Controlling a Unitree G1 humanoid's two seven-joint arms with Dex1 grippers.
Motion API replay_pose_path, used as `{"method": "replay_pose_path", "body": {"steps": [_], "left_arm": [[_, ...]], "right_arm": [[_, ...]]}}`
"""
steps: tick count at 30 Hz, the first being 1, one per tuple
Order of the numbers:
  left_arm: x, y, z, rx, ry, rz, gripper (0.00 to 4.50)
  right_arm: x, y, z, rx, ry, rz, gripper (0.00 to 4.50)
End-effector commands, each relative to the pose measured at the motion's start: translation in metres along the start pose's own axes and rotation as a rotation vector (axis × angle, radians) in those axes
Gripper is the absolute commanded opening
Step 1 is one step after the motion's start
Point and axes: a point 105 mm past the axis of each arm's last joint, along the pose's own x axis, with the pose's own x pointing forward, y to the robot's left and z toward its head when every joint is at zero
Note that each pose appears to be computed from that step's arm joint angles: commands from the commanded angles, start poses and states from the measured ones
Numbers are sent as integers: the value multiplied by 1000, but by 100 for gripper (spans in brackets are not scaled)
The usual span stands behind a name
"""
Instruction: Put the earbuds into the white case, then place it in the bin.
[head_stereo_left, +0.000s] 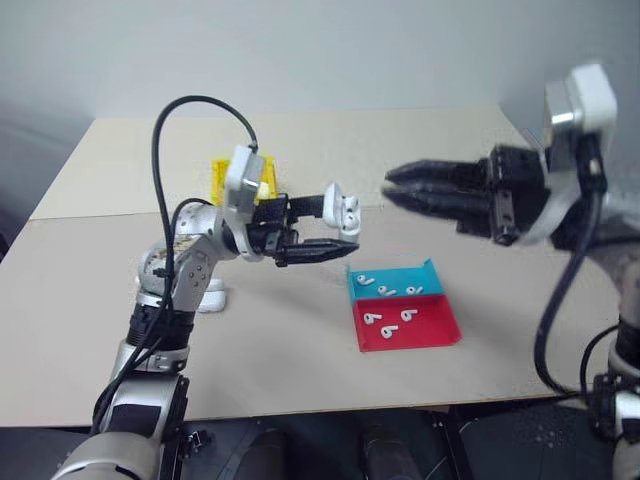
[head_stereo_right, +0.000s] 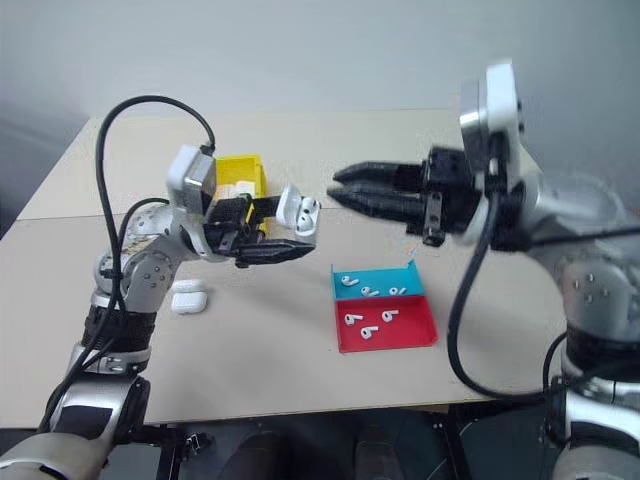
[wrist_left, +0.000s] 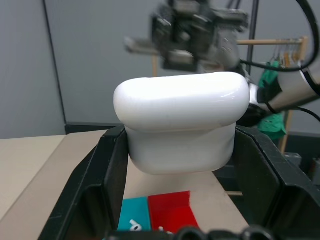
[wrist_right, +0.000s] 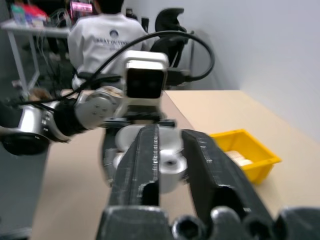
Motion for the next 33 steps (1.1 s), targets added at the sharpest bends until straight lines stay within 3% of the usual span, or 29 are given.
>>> {"method": "replay_pose_path", "body": {"steps": [1,12,20,29,33], "left_arm": [[5,-5,-1,27,8,-33,283],[3,-2,-5,50,43,-22,283],[-2,-1,2,84,24,20,283],[-7,0,6,89,2,67,283],[-9,2,9,100,-11,110,283]], "right_arm": [[11,-11,-2,-103,54,79,6],[67,-6,8,-395,172,397,6],[47,13,-6,-510,307,619,6],[29,5,-9,-511,333,553,6],[25,-1,-5,-466,253,416,6]]}}
